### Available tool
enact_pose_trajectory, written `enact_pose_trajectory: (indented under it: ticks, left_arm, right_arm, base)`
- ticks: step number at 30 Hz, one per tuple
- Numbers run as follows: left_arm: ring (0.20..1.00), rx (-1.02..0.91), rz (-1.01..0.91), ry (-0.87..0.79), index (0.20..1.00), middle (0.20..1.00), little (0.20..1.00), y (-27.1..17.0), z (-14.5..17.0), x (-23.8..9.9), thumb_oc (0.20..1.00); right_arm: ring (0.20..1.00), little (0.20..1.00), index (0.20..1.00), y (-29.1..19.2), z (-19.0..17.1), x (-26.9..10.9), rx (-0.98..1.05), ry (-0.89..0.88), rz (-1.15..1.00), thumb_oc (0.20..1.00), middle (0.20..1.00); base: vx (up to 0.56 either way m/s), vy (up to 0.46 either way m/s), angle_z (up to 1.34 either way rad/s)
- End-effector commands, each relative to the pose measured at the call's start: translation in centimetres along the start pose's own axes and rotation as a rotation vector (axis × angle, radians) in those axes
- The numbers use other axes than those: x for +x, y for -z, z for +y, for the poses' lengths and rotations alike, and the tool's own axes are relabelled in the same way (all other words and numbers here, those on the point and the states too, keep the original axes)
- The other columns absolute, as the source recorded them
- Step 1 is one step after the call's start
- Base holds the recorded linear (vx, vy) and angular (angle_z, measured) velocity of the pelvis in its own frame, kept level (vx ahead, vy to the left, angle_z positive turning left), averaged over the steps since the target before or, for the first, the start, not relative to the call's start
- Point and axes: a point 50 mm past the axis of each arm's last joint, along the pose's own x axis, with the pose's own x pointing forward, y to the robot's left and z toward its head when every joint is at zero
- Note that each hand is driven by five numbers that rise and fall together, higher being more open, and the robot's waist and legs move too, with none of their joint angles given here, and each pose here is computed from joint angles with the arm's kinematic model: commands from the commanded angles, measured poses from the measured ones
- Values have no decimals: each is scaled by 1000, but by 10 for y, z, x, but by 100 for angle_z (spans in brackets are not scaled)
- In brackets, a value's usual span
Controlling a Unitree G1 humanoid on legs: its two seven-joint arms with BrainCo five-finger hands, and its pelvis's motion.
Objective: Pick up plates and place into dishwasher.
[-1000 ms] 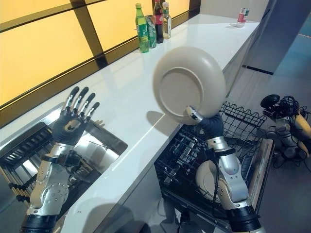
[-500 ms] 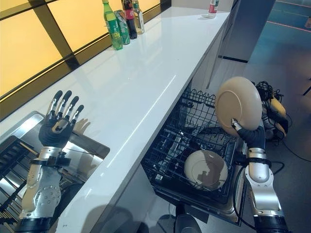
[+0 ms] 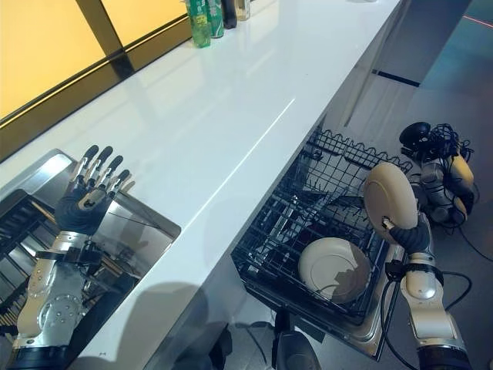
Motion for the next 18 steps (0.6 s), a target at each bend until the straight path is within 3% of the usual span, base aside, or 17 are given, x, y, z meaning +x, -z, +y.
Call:
enact_pose_trajectory:
  ticks: [1,8,18]
  left_arm:
    - [1000,86,-70,78,1000,1000,1000,-32,-4,10,1000]
    - [1000,114,-106,111,1000,1000,1000,-44,-11,25,1000]
    - [1000,145,-170,145,1000,1000,1000,-54,-22,44,1000]
  right_arm:
    - [200,200,200,-22,-16,18,-160,41,-114,200,200]
    - [200,200,200,-35,-24,35,-271,-29,-127,200,200]
    - [200,200,200,-62,-19,58,-436,-274,-208,200,200]
  base:
    - [5,-215,10]
    - [-31,-190,9]
    - [-51,-125,10]
